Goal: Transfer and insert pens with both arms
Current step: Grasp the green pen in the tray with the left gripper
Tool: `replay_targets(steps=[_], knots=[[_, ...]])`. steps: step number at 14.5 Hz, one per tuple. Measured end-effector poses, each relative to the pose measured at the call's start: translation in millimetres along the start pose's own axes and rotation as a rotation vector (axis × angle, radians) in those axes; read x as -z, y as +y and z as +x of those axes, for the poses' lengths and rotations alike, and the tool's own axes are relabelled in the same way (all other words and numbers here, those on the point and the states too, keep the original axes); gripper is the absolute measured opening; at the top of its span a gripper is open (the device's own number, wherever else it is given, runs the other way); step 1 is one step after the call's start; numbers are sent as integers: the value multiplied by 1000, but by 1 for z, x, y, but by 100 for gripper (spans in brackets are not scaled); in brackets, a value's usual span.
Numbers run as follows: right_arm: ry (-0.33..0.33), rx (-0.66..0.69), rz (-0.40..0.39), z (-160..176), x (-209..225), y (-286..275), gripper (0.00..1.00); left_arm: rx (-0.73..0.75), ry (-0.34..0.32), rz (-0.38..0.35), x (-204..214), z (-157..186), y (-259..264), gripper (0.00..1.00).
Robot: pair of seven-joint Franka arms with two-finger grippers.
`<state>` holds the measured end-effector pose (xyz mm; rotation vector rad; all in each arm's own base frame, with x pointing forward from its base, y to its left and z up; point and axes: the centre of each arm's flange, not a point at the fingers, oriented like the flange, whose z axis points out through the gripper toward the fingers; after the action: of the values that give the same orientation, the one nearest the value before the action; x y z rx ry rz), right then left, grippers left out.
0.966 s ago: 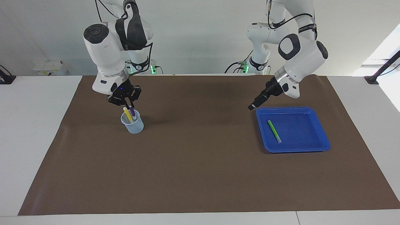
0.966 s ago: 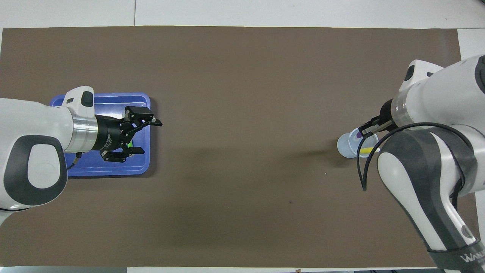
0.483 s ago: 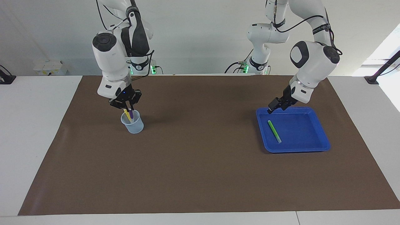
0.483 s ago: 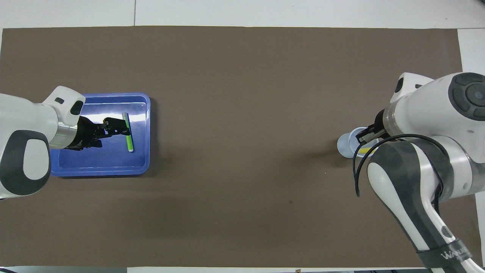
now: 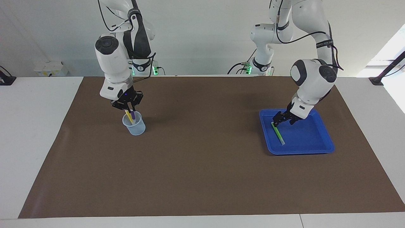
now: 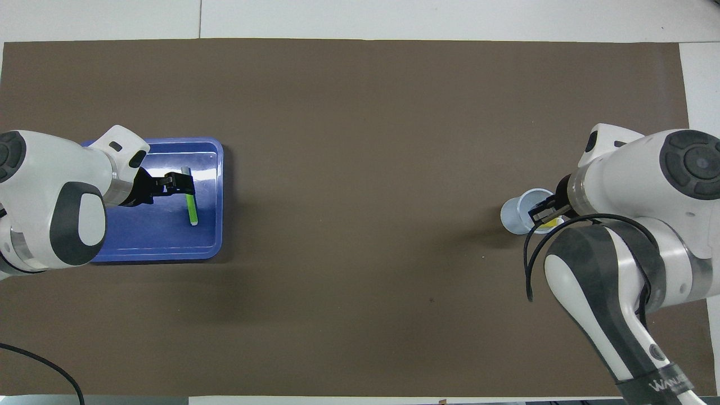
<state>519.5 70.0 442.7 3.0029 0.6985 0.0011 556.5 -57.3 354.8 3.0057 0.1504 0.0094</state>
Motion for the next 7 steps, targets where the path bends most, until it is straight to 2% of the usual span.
replay_targets(steps=[4,7], knots=[[49,-4,-14,-2,-8,1,18,-32,16,10,-25,15,-3,98],[64,-7,-6,0,-9,-1,18,-40,3,17,-43,27,1,95]])
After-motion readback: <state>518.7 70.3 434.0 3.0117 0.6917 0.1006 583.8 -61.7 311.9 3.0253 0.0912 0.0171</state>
